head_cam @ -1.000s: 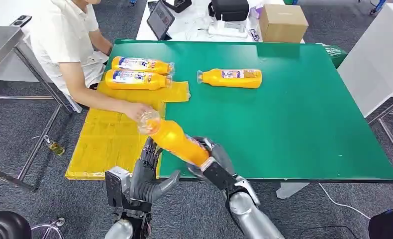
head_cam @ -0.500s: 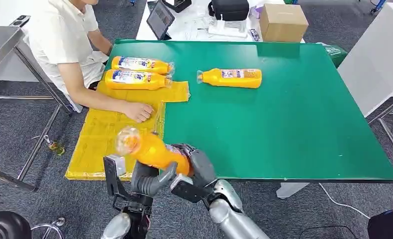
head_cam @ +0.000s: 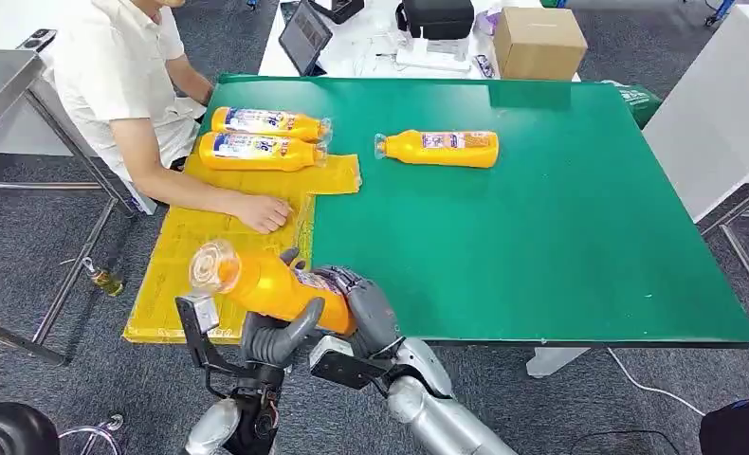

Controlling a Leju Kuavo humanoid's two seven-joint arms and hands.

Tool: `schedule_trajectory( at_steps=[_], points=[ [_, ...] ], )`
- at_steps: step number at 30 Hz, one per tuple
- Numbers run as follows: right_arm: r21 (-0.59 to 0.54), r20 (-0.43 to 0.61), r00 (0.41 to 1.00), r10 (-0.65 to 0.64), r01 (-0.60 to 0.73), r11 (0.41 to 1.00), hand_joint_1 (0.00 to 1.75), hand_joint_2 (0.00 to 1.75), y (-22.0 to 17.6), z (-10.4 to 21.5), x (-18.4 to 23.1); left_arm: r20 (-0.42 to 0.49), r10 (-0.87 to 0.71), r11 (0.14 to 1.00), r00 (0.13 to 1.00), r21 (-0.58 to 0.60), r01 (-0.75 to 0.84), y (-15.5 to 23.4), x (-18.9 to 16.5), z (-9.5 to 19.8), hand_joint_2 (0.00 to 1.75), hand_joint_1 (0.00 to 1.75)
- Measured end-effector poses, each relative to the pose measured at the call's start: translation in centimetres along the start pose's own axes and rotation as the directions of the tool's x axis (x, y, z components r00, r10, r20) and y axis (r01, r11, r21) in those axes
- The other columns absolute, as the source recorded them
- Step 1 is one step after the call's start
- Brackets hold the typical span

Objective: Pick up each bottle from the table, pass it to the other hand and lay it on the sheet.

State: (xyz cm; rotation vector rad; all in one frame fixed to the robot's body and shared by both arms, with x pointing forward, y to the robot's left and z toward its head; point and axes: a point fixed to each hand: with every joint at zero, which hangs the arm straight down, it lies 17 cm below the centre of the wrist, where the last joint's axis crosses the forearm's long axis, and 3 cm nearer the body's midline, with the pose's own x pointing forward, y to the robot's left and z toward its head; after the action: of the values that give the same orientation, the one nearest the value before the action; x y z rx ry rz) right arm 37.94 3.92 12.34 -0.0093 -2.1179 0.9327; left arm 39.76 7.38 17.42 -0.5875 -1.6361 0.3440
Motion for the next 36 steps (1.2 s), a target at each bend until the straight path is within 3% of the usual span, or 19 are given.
schedule_trajectory(
  at_steps=[5,6,13,23,24,25,26,31,34,36],
  points=[
    [0.019,-0.008,0.999,-0.044,0.045,0.999,0.00,1.75,0.8,-0.1,0.2,0.082,-0.013,1.000,0.997,-0.001,0.014,-0.1,2.1,0.0,1.75,1.75],
    [0.020,-0.008,0.999,-0.048,0.048,0.999,0.00,0.00,0.9,-0.1,0.3,0.085,-0.013,1.000,0.996,-0.002,0.013,-0.1,2.2,0.0,1.75,1.75],
    [0.034,-0.004,0.999,-0.041,0.042,0.999,0.00,0.00,1.5,-0.1,0.4,0.139,-0.035,0.999,0.990,0.034,0.030,0.7,3.4,0.3,1.75,1.75],
    [-0.068,-0.021,0.999,0.045,-0.046,0.997,0.00,0.00,0.6,2.1,-0.4,0.224,-0.202,0.978,0.953,0.101,0.183,2.2,5.4,0.3,1.75,1.75],
    [-0.137,-0.027,0.991,0.128,-0.131,0.982,0.00,0.00,-0.6,3.8,-0.6,0.271,-0.410,0.911,0.871,0.165,0.378,4.5,6.8,0.5,1.75,1.75],
    [-0.201,0.012,0.968,0.251,-0.244,0.949,0.00,0.00,-3.1,4.3,0.9,0.313,-0.705,0.709,0.637,0.337,0.619,7.4,9.5,1.1,1.75,1.75],
    [-0.237,0.014,0.957,0.290,-0.278,0.931,0.00,0.00,-4.5,4.0,1.5,0.315,-0.772,0.636,0.552,0.381,0.671,8.1,10.3,1.3,1.75,1.75],
    [-0.466,-0.060,0.904,0.422,-0.400,0.789,0.00,0.00,-14.3,3.9,3.5,0.265,-0.951,0.274,0.156,0.498,0.823,10.2,12.7,1.1,1.75,1.75],
    [-0.574,-0.099,0.888,0.450,-0.420,0.703,0.00,0.00,-19.1,4.5,5.0,0.167,-0.985,0.037,-0.048,0.472,0.881,11.6,11.3,-0.3,1.75,1.75],
    [-0.614,-0.107,0.888,0.447,-0.412,0.673,0.00,0.00,-20.6,4.8,5.8,0.126,-0.982,-0.075,-0.143,0.435,0.897,12.1,10.1,-1.3,1.75,1.75]
  ],
)
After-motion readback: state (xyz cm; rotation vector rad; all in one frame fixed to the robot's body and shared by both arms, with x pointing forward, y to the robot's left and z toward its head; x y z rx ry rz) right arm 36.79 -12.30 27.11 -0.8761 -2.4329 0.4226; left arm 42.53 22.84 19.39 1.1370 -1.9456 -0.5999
